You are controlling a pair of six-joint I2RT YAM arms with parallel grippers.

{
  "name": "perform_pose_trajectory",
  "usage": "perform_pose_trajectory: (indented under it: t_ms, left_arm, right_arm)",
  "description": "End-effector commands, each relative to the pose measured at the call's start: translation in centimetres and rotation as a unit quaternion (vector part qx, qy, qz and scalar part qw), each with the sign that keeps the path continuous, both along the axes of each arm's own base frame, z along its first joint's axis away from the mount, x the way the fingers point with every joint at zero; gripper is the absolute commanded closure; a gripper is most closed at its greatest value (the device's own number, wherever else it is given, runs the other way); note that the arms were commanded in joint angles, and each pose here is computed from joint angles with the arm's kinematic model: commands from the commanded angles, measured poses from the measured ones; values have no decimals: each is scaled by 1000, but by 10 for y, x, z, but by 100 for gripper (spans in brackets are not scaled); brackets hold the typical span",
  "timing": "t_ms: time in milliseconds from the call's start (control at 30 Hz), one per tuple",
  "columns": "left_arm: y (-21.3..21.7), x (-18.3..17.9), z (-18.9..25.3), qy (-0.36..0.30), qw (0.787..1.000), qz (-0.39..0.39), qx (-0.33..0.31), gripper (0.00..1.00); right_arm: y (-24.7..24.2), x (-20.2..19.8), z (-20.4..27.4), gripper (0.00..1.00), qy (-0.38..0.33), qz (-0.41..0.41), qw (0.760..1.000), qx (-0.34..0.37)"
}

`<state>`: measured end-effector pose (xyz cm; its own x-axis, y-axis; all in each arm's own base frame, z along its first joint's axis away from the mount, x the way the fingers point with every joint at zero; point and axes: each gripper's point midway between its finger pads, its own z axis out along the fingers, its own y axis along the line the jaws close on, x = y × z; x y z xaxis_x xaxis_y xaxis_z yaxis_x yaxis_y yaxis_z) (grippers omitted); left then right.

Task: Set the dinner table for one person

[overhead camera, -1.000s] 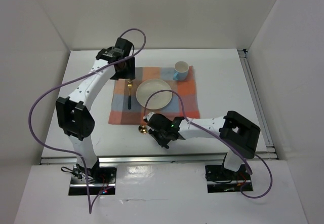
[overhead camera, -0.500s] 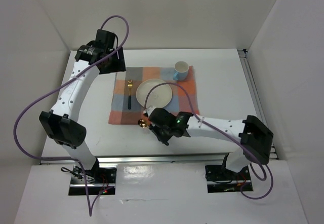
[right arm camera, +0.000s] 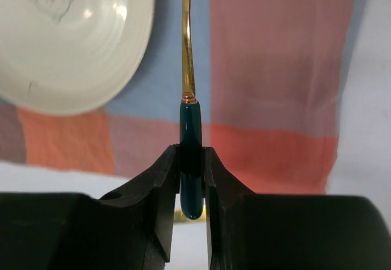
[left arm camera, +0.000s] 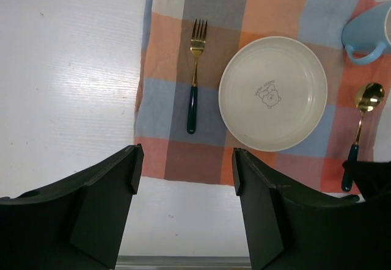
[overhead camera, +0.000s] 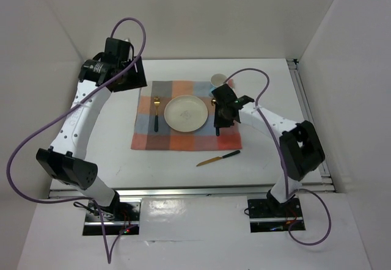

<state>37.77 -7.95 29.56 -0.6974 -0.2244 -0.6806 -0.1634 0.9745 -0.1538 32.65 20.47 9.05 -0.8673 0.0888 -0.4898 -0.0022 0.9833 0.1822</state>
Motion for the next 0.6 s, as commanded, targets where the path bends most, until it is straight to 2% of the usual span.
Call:
perform_pose_trajectory:
  t_ms: [0,167,233,300,333,367,433,567]
  left_arm:
    - [2,-3,9,-15,1000,1,-8,23]
    - [0,-2,4,-10,1000,-2,-10,23]
    - [0,-2,4,-10,1000,-2,-10,23]
    - [0,-2,4,-10,1000,-2,-10,23]
    - [0,-3,4,-10,1000,-5,-7,23]
    - [0,-3,4,-10,1000,-6,-7,23]
    - [0,-2,7,-15,1000,-6,-8,23]
    - [-2,-2,7,-13,1000,-10,-12,23]
  right_arm:
    - [6,35,7,100,-18,-22,999,30]
    - [0,52,-21,100,7,-53,998,34]
    - [-1,55,-24,96,10,-61,997,42]
    - [4,55,-28,82,16,-59,997,52]
    - [4,55,-28,60,16,-59,997,52]
    - [4,55,-28,50,16,-59,997,52]
    - [4,54,-19,44,3,-55,997,45]
    - [-10,38,12,43,-26,-53,998,34]
